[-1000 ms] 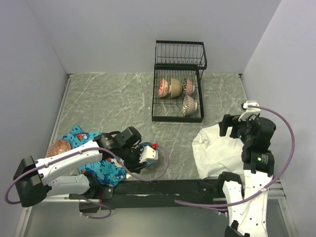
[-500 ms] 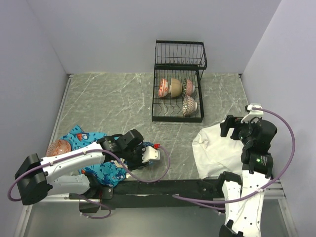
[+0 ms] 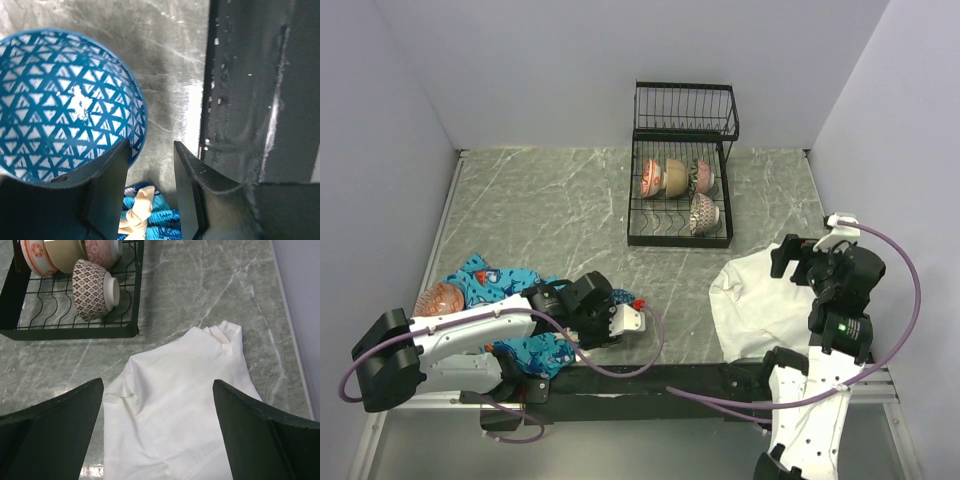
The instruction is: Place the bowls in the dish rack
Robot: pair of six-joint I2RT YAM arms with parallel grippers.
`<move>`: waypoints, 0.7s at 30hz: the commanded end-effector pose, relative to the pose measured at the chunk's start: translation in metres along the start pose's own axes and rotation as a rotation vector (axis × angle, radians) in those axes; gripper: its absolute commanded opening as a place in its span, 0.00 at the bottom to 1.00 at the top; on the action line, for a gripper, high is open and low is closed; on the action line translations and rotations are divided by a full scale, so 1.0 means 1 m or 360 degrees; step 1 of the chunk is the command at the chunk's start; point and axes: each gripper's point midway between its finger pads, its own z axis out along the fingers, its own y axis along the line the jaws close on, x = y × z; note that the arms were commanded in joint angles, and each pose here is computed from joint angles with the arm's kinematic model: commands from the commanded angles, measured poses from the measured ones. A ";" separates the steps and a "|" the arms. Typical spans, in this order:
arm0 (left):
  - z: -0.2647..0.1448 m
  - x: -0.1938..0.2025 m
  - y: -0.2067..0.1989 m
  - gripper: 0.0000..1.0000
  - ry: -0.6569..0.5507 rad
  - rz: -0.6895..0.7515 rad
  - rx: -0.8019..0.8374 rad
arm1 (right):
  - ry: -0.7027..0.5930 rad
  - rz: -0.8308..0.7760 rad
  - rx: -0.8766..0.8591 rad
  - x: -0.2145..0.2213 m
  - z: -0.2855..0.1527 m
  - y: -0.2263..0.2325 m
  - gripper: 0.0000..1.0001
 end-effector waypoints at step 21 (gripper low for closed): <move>-0.005 -0.034 0.021 0.02 -0.0107 0.0126 -0.0108 | -0.0039 0.0039 0.0099 -0.006 -0.003 -0.014 0.98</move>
